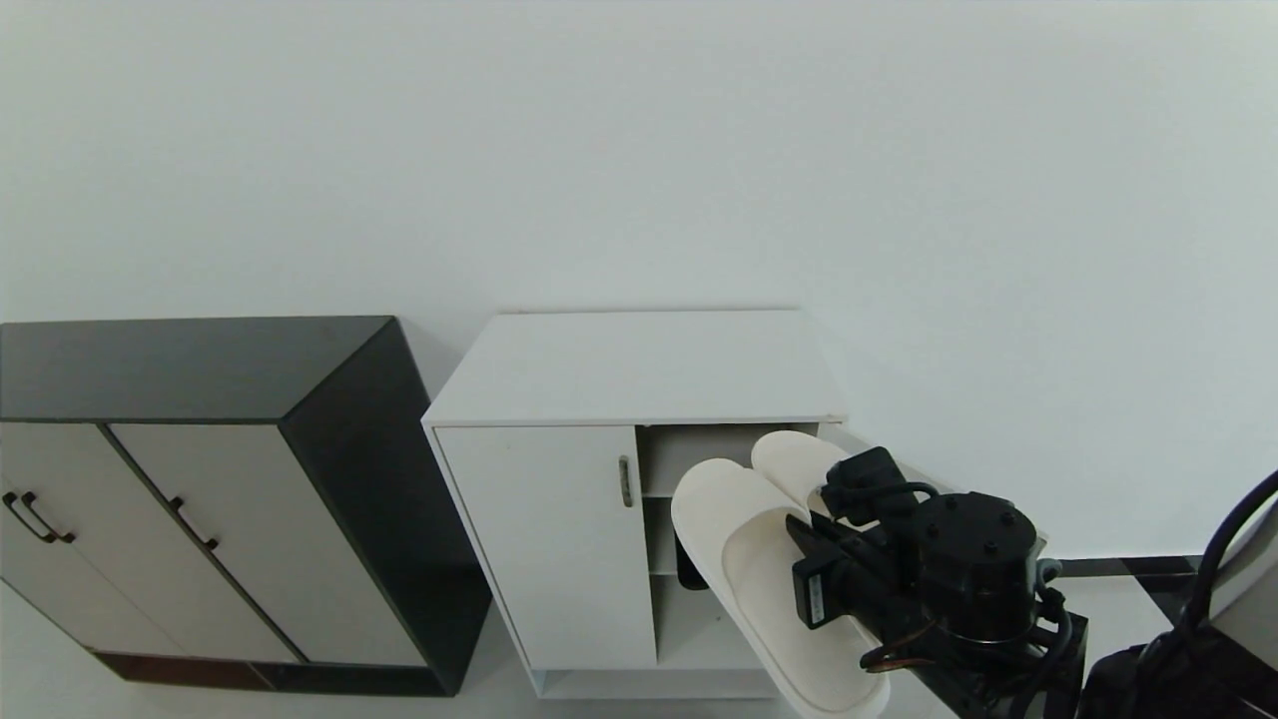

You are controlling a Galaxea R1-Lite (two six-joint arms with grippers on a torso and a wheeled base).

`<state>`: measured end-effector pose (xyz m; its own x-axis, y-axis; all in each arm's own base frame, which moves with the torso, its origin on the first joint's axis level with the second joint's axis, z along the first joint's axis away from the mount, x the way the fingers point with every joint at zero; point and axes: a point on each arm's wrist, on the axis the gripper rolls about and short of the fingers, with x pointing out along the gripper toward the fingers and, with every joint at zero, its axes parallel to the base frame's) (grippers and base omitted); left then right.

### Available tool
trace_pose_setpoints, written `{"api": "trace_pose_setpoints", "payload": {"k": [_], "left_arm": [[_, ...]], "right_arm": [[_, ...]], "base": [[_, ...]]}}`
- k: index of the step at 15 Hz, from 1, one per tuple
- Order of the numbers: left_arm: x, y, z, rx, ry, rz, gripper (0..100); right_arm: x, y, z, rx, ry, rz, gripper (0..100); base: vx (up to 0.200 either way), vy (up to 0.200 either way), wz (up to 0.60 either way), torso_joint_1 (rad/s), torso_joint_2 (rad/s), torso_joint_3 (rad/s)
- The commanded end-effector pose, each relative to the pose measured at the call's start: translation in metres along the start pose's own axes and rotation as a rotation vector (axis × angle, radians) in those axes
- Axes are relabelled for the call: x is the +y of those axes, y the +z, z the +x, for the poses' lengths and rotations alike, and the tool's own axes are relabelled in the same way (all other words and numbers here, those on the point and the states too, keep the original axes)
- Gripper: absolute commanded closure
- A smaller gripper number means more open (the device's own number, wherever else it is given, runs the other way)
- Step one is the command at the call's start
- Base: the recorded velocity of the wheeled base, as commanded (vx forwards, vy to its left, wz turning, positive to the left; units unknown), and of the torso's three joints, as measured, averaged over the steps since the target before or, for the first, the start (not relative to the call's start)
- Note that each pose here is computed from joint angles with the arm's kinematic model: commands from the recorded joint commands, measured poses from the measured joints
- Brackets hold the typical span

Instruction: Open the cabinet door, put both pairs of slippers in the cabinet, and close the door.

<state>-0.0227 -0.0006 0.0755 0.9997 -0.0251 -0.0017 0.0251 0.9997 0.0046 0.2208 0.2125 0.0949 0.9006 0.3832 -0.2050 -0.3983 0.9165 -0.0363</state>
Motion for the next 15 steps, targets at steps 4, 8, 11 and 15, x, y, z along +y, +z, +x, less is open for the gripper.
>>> {"api": "trace_pose_setpoints", "payload": {"k": [4,8,11,15], "left_arm": [[0.0000,0.0000,0.0000,0.000,0.001,0.000,100],[0.0000,0.0000,0.0000,0.000,0.001,0.000,100],[0.0000,0.0000,0.0000,0.000,-0.001,0.000,100],[0.0000,0.0000,0.0000,0.000,-0.001,0.000,100]], "right_arm": [[0.0007,-0.0084,0.0031,0.013,0.001,-0.008,100],[0.0014,-0.0101,0.0038,0.017,0.004,-0.008,100],[0.0015,-0.0105,0.0040,0.018,0.004,-0.009,100],[0.0012,-0.0115,0.0033,0.023,0.004,-0.012,100]], "base": [[0.000,0.000,0.00,0.000,0.00,0.000],[0.000,0.000,0.00,-0.027,0.06,0.034],[0.000,0.000,0.00,-0.152,0.33,0.177],[0.000,0.000,0.00,-0.156,0.35,0.200]]}}
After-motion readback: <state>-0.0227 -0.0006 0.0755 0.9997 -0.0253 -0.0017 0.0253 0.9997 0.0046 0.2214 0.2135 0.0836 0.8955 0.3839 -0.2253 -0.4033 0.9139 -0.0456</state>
